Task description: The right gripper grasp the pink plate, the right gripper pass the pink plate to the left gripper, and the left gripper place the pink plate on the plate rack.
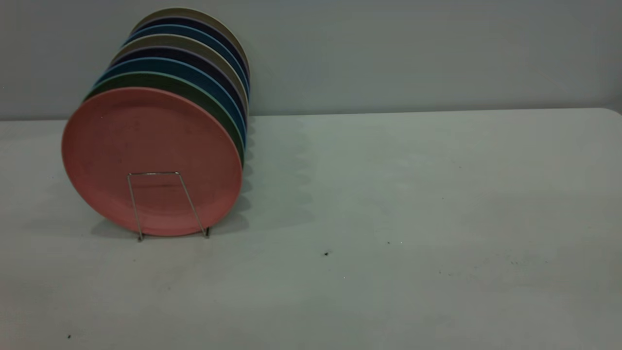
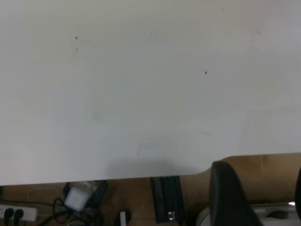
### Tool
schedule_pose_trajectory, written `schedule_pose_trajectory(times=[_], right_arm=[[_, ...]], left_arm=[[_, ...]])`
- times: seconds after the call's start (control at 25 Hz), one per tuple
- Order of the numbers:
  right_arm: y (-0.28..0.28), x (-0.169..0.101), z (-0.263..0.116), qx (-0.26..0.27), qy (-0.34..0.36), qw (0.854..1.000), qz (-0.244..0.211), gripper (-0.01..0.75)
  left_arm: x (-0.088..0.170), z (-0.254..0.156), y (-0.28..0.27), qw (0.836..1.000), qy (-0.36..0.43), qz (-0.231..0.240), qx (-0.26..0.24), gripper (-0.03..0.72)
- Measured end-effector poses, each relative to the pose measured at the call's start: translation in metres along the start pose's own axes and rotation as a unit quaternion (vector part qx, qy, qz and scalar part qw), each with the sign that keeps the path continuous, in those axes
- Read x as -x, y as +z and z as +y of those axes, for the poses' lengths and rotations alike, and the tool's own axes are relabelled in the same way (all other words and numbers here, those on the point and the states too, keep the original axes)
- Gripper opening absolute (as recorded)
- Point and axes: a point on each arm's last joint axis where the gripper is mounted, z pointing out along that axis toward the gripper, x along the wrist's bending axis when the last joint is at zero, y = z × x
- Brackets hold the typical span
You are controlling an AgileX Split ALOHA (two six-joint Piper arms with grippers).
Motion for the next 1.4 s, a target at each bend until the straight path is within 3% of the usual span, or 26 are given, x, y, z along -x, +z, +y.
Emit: schedule_pose_trajectory(times=[0.36,0.68,1.4], right_arm=[[0.002,-0.008,-0.059,0.078,-0.011,0.997,-0.009,0.483],[0.000,-0.012,-0.090,0.197,-0.041,0.980,-0.003,0.483],[0.000,-0.012,-0.091,0.201,-0.041,0.979,-0.003,0.483]], left_arm=[[0.005,-0.053,0.005,0.999,0.003,0.002,0.043,0.372],[0.007,-0.072,-0.001,0.992,0.040,-0.028,0.112,0.371],[0.011,-0.077,-0.006,0.989,0.033,-0.050,0.134,0.371]])
